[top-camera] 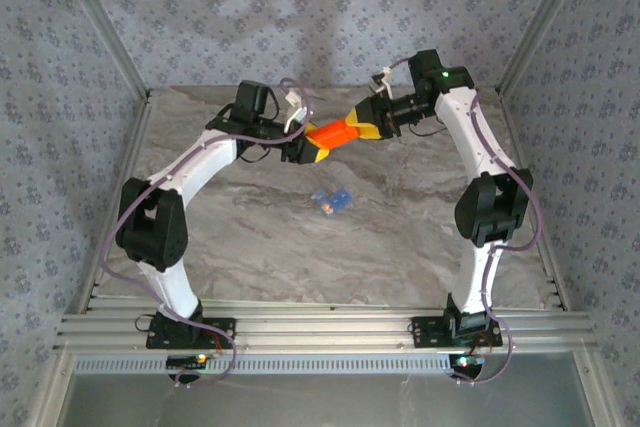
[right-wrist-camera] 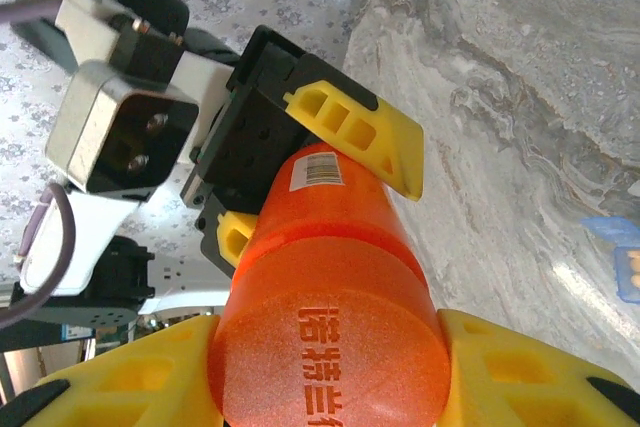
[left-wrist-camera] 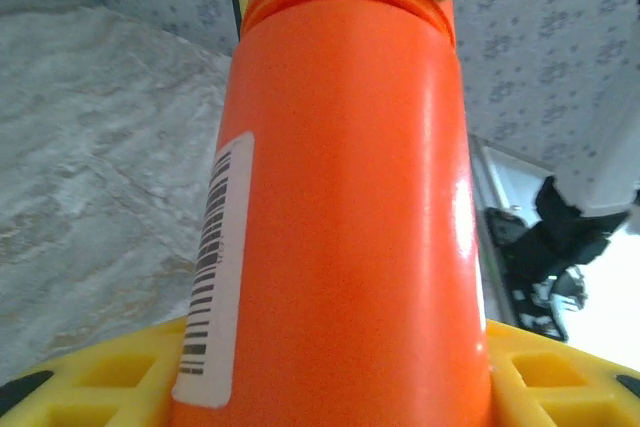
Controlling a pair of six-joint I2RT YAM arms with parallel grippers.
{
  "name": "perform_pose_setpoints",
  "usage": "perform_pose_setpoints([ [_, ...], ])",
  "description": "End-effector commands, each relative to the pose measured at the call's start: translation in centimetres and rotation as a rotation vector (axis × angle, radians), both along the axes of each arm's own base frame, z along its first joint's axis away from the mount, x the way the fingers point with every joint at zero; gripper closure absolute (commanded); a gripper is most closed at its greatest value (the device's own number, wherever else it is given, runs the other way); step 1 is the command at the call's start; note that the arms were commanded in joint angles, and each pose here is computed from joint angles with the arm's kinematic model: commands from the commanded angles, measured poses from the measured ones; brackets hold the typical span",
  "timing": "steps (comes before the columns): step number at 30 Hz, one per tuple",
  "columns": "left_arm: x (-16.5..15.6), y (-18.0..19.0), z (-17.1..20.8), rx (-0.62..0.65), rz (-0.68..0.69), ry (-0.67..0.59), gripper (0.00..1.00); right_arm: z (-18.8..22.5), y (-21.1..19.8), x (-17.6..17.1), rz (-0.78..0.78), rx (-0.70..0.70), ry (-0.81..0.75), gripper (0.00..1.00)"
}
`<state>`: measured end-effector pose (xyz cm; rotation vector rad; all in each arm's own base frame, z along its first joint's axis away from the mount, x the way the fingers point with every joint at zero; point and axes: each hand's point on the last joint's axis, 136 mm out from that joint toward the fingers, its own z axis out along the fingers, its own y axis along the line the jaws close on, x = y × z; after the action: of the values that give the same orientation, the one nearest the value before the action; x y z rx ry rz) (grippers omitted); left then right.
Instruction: Sort the pills into containers
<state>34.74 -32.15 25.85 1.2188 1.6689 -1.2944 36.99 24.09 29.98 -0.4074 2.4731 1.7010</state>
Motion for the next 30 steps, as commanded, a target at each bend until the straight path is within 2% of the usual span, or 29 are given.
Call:
perform_pose_setpoints([
  [1, 3.2, -0.6, 3.6, -0.069, 0.155, -0.228, 1.0, 0.2, 2.4, -1.7, 0.071, 0.017, 0.044, 0.67],
  [11, 4.3, -1.6, 3.2, 0.001, 0.279, -0.486, 1.0, 0.4, 3.4, -1.4, 0.091, 0.029, 0.036, 0.67],
  [15, 4.8, -1.6, 3.5, -0.024, 0.317, -0.496, 1.0, 1.0, 3.4, -1.2, 0.089, 0.033, 0.019, 0.64],
  [20, 5.0, -1.6, 3.4, -0.041, 0.335, -0.486, 1.0, 2.1, 3.2, -0.7, 0.074, 0.033, -0.017, 0.54],
  [25, 4.7, -1.4, 3.5, -0.049, 0.342, -0.482, 1.0, 3.6, 3.0, -0.4, 0.061, 0.039, -0.059, 0.5],
  [30, 4.4, -1.3, 3.6, -0.055, 0.35, -0.477, 1.0, 4.8, 3.1, 0.0, 0.051, 0.045, -0.096, 0.39],
])
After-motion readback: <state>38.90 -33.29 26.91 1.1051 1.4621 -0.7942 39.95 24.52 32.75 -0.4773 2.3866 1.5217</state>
